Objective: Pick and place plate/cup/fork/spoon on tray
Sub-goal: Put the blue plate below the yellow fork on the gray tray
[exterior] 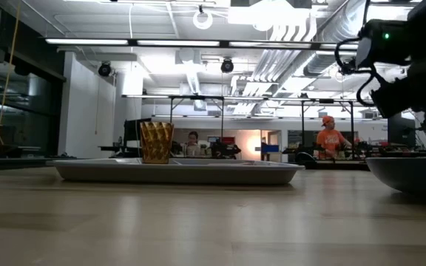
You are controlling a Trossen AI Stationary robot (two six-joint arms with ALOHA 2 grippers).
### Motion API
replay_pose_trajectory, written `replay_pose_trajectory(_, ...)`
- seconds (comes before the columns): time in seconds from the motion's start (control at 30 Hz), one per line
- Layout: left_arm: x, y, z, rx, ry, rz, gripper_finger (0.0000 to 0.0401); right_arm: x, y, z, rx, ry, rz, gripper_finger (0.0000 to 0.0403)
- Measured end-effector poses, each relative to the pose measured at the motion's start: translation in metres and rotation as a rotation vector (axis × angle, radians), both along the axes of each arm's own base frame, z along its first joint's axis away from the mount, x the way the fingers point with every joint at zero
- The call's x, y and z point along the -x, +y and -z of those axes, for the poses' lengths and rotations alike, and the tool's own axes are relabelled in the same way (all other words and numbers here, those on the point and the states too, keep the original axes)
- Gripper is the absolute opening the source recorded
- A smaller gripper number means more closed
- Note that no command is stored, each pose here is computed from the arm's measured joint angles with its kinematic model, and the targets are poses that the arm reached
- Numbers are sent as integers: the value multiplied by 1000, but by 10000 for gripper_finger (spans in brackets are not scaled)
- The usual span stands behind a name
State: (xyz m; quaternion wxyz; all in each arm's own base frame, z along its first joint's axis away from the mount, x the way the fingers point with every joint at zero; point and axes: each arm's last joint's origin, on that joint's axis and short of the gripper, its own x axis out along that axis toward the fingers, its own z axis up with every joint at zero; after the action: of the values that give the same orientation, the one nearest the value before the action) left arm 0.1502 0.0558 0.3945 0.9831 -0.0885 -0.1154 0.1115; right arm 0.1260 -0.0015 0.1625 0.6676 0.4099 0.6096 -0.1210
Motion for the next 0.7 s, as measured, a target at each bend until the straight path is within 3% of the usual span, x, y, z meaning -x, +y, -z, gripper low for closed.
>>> replay_pose_trajectory(0.7, -1, 0, 5, 19, 47, -1, 168, -25, 15, 19, 26, -13, -122, 179)
